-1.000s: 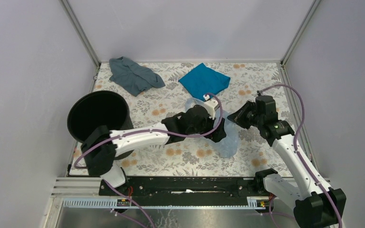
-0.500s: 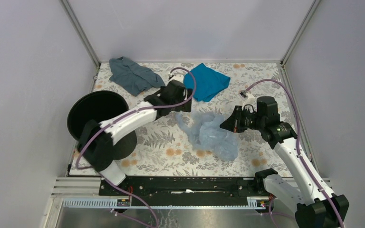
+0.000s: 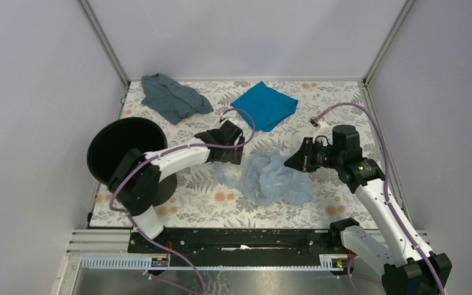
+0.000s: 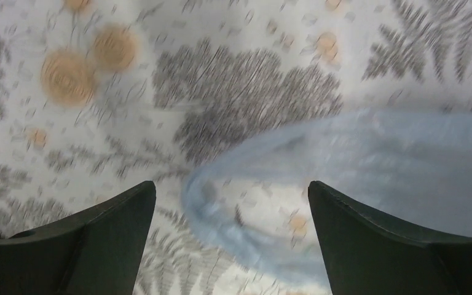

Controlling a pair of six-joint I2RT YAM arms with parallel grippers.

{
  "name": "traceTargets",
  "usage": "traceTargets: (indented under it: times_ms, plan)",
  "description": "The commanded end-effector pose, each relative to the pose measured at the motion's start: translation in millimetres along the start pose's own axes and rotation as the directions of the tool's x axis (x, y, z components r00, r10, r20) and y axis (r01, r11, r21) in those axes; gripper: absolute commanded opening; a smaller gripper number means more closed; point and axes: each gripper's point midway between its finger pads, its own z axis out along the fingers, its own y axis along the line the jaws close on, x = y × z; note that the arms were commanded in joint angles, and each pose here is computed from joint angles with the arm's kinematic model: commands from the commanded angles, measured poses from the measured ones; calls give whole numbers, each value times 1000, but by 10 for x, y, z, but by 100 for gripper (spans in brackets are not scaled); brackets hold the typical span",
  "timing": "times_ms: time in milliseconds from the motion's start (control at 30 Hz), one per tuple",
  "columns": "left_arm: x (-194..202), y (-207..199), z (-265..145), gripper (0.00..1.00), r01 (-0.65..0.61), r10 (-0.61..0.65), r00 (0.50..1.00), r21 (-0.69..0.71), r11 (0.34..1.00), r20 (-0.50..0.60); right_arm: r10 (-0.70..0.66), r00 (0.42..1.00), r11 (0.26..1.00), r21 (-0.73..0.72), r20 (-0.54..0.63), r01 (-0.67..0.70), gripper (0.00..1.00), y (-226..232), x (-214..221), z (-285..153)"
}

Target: Put the trash bags into the trash bin

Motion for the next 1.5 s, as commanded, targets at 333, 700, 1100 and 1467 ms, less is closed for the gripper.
traceTargets:
  times_ms: [333, 700, 1100, 1467]
  plan:
    - [299, 150, 118, 87, 97, -97, 995, 7, 995, -28, 5, 1000, 998, -64, -1, -5, 0, 189, -44, -55]
    - [-200, 256, 137, 0, 102, -99, 994, -74, 992, 43, 204, 969, 900, 363, 142, -242, 0, -524, -251, -74]
    - [-3431, 118, -3406, 0, 62, -222, 565, 227, 972, 795, -393, 772, 816, 576, 500, 42, 0, 848, -3263, -992]
    - [-1143, 142, -744, 0, 187, -241, 906, 182, 965, 348, -245, 948, 862, 494, 204, 116, 0, -764, -977, 595]
